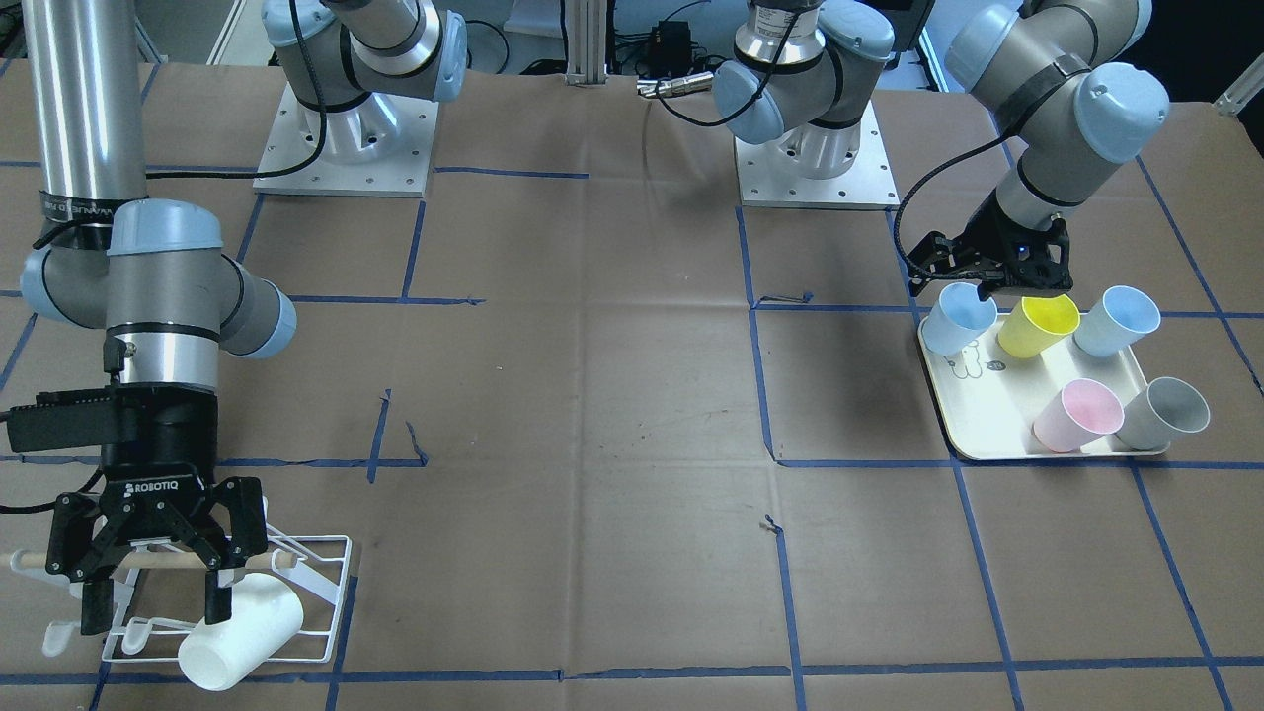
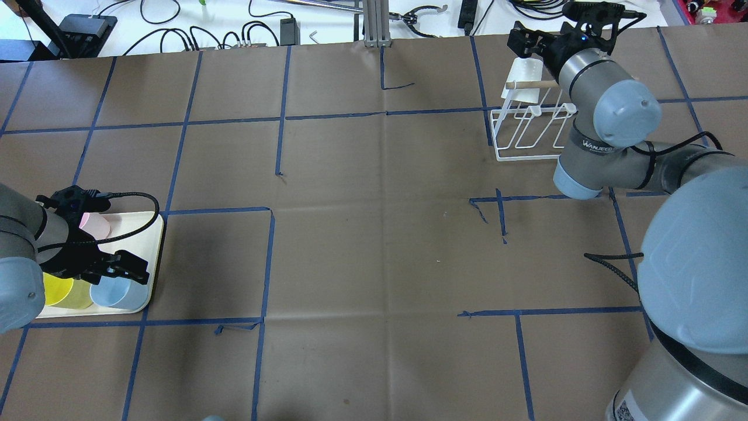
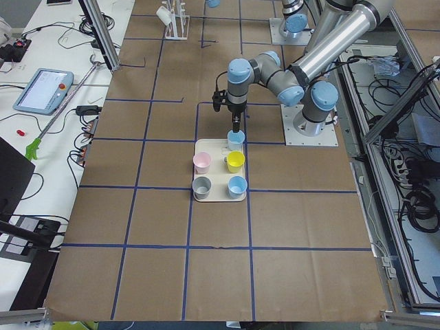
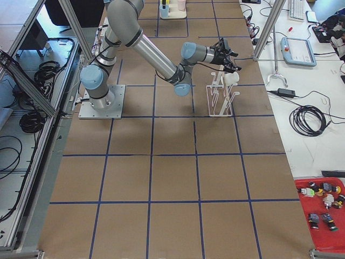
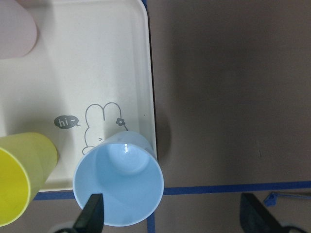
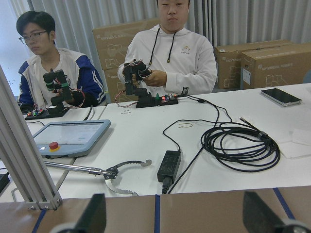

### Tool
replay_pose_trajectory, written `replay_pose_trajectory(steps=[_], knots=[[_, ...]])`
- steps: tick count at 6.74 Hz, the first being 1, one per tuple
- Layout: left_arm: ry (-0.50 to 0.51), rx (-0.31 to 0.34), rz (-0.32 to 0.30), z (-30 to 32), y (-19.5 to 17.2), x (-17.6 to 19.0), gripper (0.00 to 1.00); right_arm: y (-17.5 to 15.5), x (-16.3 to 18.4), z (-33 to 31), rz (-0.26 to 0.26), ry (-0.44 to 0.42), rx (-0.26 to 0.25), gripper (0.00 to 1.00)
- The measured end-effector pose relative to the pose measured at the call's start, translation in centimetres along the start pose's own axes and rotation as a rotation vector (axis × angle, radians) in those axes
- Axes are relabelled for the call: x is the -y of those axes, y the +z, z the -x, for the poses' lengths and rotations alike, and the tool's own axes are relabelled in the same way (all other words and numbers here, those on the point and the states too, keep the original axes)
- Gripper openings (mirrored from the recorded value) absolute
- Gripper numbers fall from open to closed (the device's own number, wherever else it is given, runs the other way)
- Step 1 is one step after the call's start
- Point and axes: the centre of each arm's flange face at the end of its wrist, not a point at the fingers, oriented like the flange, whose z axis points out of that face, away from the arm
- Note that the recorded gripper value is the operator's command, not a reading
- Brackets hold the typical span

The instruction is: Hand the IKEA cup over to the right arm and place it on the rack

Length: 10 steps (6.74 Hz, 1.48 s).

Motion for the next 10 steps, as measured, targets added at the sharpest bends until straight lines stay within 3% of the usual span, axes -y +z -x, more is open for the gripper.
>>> replay_pose_trajectory(steps=[2, 4, 5, 6, 7, 8, 10], knots=[[-0.001, 0.013, 0.007, -0.3, 2.6, -0.8, 0.98, -3.3, 4.6, 1.4, -0.046, -0.014, 0.007, 1.00], [-0.002, 0.034, 0.024, -0.2, 3.3, -1.3, 0.93, -7.4, 7.4, 2.8, -0.014, -0.007, 0.008, 1.00], [-0.003, 0.043, 0.025, -0.1, 3.3, -1.3, 0.72, -9.3, 8.0, 3.6, 0.031, 0.008, 0.010, 1.00], [-0.004, 0.053, 0.022, 0.0, 3.2, -1.3, 0.35, -10.8, 8.4, 4.9, 0.063, 0.031, 0.028, 1.00], [-0.003, 0.061, 0.020, 0.1, 3.1, -1.2, 0.12, -11.9, 8.3, 7.0, 0.082, 0.086, 0.059, 1.00], [-0.001, 0.076, 0.026, 0.3, 3.0, -1.2, 0.00, -12.7, 7.2, 8.9, 0.099, 0.212, 0.083, 1.00], [-0.001, 0.096, 0.034, 0.6, 2.8, -1.2, 0.00, -14.4, 4.5, 11.3, 0.095, 0.545, 0.118, 1.00]])
